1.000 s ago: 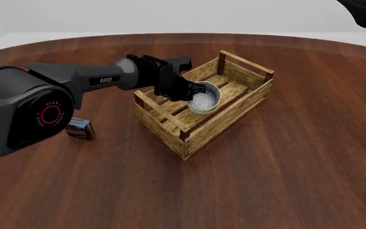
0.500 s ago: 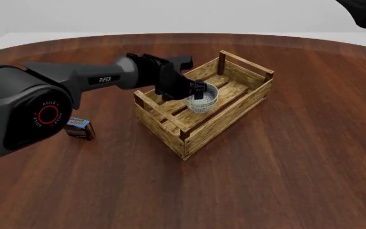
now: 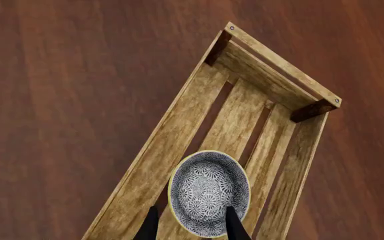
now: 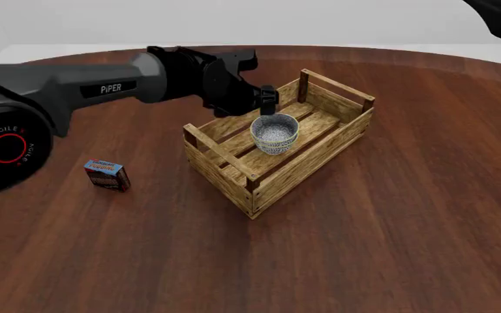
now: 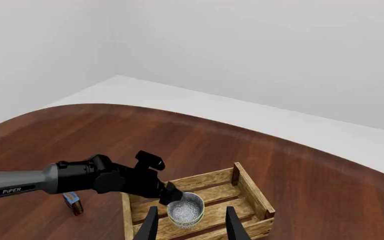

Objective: Stack the right bowl on the left bowl and place them in the tray.

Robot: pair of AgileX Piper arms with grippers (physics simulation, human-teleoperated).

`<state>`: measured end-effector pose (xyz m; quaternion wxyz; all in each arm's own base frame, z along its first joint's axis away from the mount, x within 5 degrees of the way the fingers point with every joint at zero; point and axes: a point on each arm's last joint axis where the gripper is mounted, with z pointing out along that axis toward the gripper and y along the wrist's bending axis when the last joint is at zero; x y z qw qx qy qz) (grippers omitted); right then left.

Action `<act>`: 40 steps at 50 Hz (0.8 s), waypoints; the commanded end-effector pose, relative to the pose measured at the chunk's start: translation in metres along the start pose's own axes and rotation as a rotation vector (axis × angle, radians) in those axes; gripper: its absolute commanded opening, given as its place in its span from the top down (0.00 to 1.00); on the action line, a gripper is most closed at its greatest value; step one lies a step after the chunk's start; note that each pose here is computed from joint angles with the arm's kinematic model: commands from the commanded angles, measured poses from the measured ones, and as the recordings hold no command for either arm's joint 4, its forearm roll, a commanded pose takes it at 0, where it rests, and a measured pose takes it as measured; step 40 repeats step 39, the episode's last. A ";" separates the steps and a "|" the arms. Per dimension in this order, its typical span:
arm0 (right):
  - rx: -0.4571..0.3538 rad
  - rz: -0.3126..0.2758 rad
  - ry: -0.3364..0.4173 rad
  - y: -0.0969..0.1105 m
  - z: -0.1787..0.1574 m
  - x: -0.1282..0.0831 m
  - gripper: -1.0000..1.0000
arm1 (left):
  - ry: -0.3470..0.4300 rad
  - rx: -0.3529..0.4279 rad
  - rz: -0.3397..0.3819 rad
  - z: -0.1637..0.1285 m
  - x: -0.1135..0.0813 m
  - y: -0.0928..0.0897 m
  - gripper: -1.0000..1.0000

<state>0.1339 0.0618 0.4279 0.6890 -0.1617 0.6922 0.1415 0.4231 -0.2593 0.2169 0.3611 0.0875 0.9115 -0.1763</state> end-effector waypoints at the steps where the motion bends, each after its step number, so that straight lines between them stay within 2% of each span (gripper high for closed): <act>1: 0.003 -0.003 -0.001 0.000 0.000 0.000 0.00 | -0.052 0.017 0.012 -0.035 -0.010 -0.002 0.00; 16: 0.013 -0.006 0.000 -0.002 0.001 0.001 0.00 | -0.137 0.048 0.031 -0.088 -0.002 0.000 0.00; 20: 0.017 -0.007 0.000 -0.002 0.001 0.001 0.00 | -0.177 0.043 0.049 -0.105 -0.004 0.008 0.00; 22: 0.020 -0.008 0.000 -0.003 0.001 0.001 0.00 | -0.211 0.024 0.074 -0.117 -0.006 0.020 0.00; 26: 0.023 -0.012 0.003 -0.003 0.003 0.002 0.00 | -0.245 0.046 0.076 -0.136 0.002 0.017 0.00; 29: 0.028 -0.016 0.007 -0.004 0.005 0.003 0.00 | -0.280 0.040 0.097 -0.151 0.004 0.022 0.00; 33: 0.040 -0.018 0.007 -0.006 0.005 0.003 0.00 | -0.316 0.076 0.086 -0.173 0.015 0.016 0.00; 36: 0.049 -0.019 0.006 -0.007 0.005 0.003 0.00 | -0.356 0.054 0.123 -0.189 0.015 0.026 0.00; 40: 0.057 -0.021 0.005 -0.009 0.004 0.002 0.00 | -0.371 0.072 0.121 -0.201 0.022 0.023 0.00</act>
